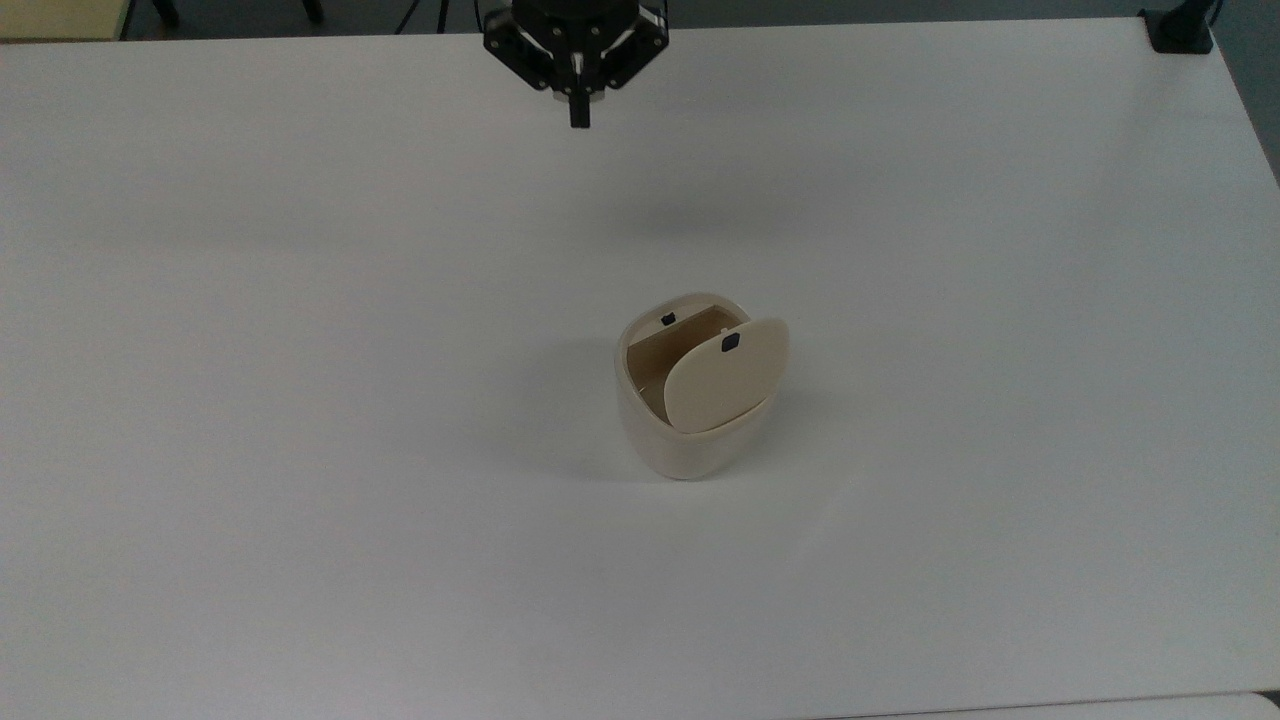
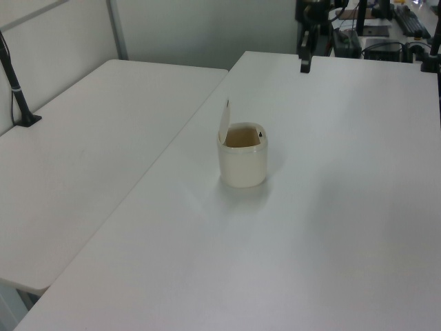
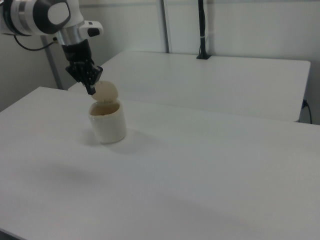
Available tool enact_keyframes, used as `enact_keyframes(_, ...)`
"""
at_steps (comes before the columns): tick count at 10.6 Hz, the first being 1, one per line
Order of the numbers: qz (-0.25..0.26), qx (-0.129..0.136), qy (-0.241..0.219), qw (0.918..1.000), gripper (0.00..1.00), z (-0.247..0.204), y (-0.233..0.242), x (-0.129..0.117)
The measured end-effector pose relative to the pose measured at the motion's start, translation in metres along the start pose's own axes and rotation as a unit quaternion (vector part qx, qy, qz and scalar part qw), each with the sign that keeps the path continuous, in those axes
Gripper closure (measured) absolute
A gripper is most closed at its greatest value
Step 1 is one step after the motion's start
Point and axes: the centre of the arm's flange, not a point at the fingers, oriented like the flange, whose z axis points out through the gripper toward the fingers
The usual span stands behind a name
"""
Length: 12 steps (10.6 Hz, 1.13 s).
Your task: Open the trash bin
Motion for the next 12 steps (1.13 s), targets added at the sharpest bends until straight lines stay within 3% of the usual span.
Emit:
enact_keyframes(4, 0.037, -0.004, -0.002, 0.9993, 0.83, -0.03, 0.042, -0.027)
enact_keyframes(9, 0.04, -0.004, -0.004, 0.9992, 0.09, -0.031, 0.046, -0.03)
enact_keyframes(10, 0.04, -0.004, -0.004, 0.9992, 0.0, -0.031, 0.046, -0.03)
enact_keyframes(12, 0.04, -0.004, -0.004, 0.9992, 0.0, -0.03, 0.046, -0.03)
